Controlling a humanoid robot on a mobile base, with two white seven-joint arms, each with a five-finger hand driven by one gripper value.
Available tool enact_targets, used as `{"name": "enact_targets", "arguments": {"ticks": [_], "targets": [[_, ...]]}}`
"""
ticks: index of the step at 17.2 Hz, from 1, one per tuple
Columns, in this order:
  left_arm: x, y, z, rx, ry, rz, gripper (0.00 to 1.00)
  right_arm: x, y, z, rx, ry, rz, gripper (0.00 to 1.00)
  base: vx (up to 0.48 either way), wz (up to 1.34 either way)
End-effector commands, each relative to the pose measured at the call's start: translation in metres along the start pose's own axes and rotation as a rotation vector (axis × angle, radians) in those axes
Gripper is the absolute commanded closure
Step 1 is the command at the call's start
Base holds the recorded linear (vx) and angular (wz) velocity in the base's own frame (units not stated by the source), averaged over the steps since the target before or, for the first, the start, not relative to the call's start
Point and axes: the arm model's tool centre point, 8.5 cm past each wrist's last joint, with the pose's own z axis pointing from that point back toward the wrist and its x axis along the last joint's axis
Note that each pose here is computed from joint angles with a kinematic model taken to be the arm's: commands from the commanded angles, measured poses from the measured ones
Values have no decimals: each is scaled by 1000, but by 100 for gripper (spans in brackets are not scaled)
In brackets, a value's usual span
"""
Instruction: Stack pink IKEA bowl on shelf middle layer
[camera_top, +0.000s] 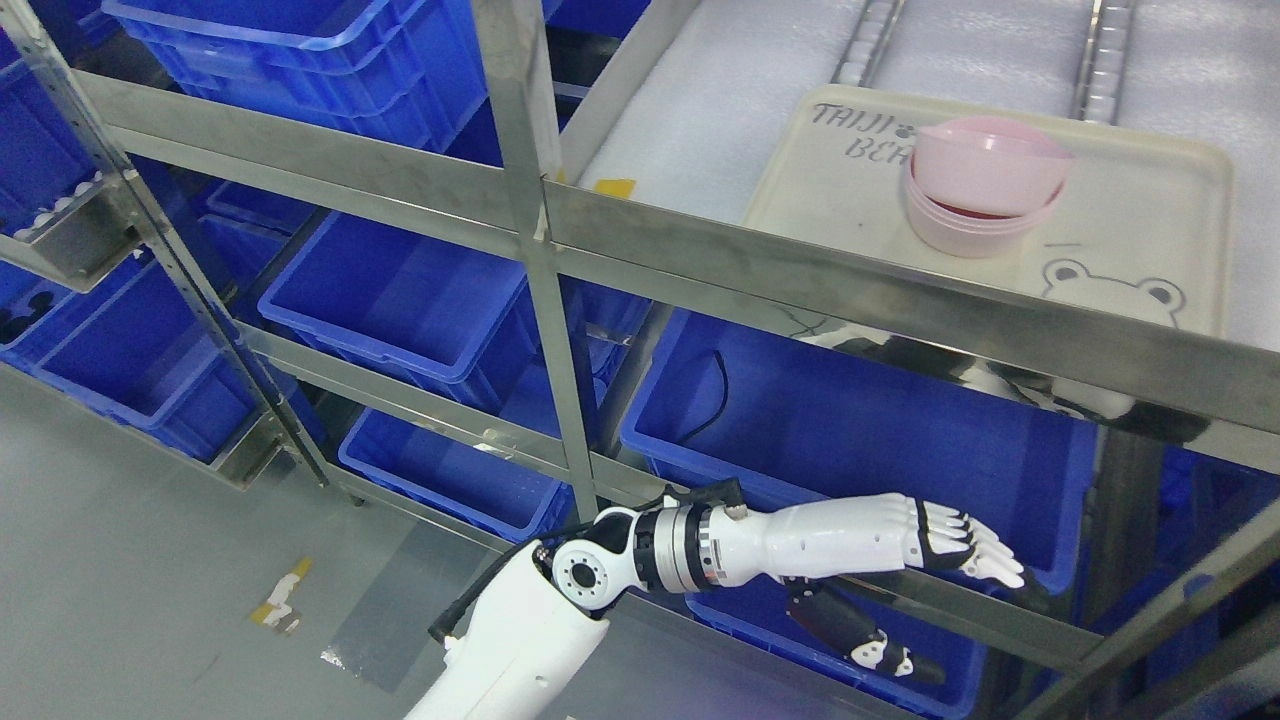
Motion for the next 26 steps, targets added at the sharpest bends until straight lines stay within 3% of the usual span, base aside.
{"name": "enact_targets", "arguments": {"ticks": [1,7,9,16,26], "targets": [[-20,-52,57,165,158,166,17,-10,-10,0,-15,10,1,0,-118,-370],[-58,-34,167,919,542,275,5,-10,-10,0,-15,10,2,0,-137,-255],[-67,-21,176,1025,604,322,5,-10,-10,0,-15,10,2,0,-123,-190],[-70,24,197,1161,639,289,5,-10,-10,0,-15,10,2,0,-68,-57],[-68,44,192,1164,618,267,1,-10,-10,0,-15,10,2,0,-5,0]]}}
